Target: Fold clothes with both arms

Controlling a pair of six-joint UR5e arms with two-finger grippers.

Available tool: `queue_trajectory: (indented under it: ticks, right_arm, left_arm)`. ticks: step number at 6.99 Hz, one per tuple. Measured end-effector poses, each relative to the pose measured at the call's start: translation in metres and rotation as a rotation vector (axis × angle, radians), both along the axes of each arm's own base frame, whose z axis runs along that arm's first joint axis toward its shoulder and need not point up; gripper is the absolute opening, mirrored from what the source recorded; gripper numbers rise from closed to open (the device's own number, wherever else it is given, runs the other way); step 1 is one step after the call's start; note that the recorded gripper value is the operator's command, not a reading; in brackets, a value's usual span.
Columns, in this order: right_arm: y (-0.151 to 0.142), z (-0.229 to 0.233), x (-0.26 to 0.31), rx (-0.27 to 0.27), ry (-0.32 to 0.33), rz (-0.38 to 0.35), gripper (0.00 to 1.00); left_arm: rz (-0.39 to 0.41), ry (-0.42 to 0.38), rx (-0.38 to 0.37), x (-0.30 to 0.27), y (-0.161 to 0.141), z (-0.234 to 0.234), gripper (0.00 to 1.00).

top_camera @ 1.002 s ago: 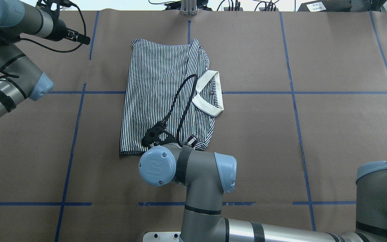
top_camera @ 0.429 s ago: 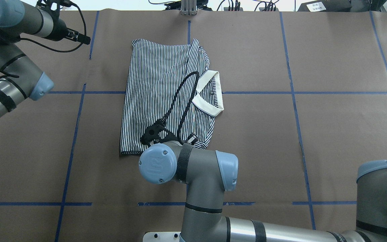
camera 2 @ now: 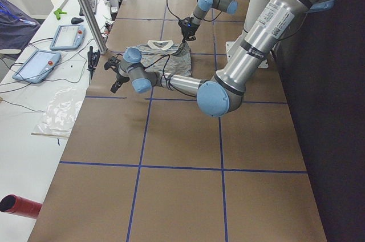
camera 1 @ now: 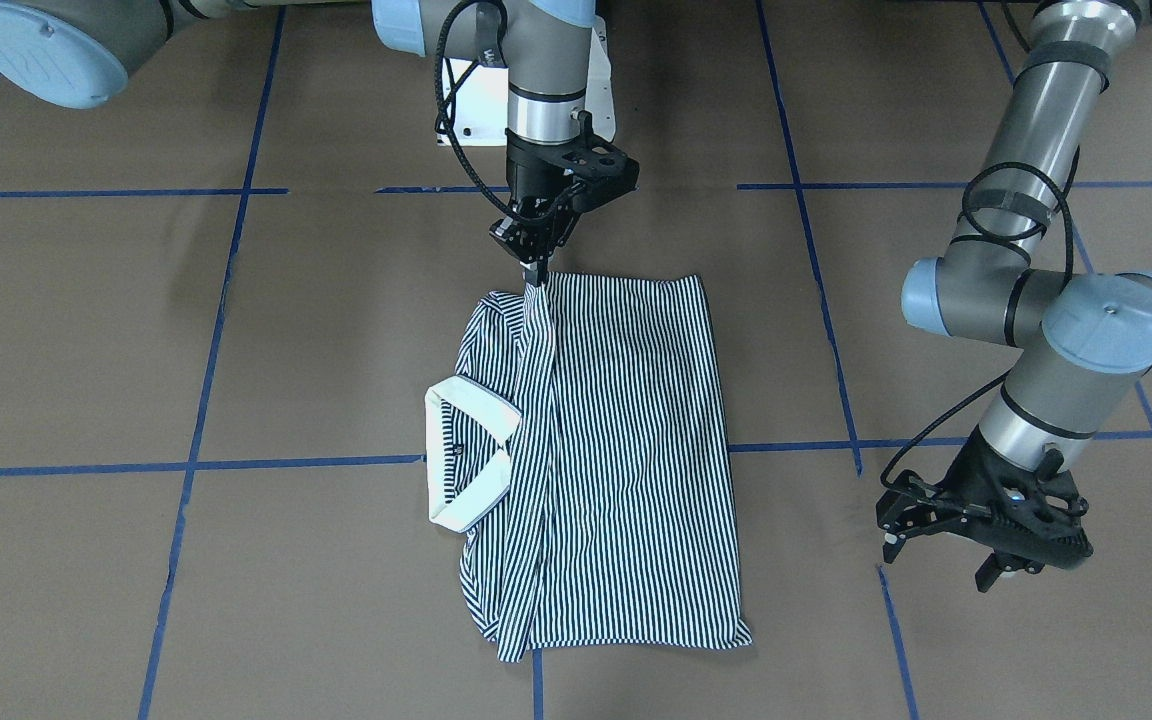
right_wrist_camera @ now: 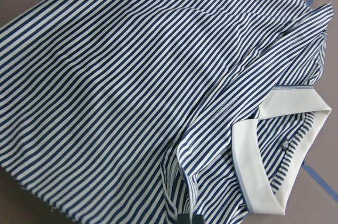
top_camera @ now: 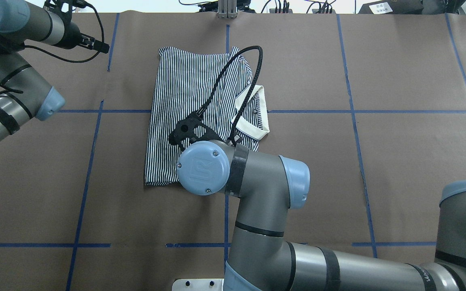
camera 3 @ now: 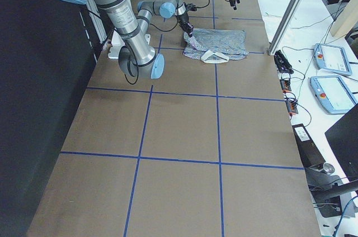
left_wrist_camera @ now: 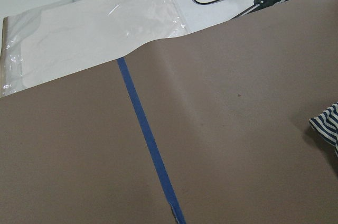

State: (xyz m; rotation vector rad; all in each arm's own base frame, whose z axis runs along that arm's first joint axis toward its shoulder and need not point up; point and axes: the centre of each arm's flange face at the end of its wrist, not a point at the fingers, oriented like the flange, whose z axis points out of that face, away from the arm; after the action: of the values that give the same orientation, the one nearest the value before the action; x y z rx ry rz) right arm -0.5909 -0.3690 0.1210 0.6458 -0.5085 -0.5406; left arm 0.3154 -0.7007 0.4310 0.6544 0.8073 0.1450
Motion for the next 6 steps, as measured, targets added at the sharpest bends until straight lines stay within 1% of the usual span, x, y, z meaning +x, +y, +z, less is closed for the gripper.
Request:
queue_trajectory:
  ticks: [1, 2, 3, 4, 5, 6]
  right_arm:
    - [-0.005, 0.000, 0.016, 0.009, -0.015, 0.010, 0.00]
    - [-0.002, 0.012, 0.031, 0.010, -0.022, 0.016, 0.00]
    - [0.012, 0.033, 0.045, -0.009, -0.032, 0.027, 0.00]
    - [0.031, 0.050, 0.046, -0.057, -0.054, 0.053, 0.00]
    - [0.051, 0.061, 0.041, -0.117, -0.083, 0.091, 0.14]
    - [0.070, 0.071, 0.032, -0.176, -0.108, 0.133, 0.60]
  left_arm:
    - [0.000, 0.000, 0.000, 0.000, 0.000, 0.000, 1.00]
    - [0.001, 0.000, -0.001, 0.000, 0.000, 0.000, 1.00]
    - [0.001, 0.000, -0.002, 0.001, 0.000, 0.000, 1.00]
    - [0.001, 0.000, -0.002, 0.001, 0.000, 0.000, 1.00]
    - [0.001, 0.000, -0.003, 0.001, 0.000, 0.000, 1.00]
    - [0.001, 0.000, -0.003, 0.001, 0.000, 0.000, 1.00]
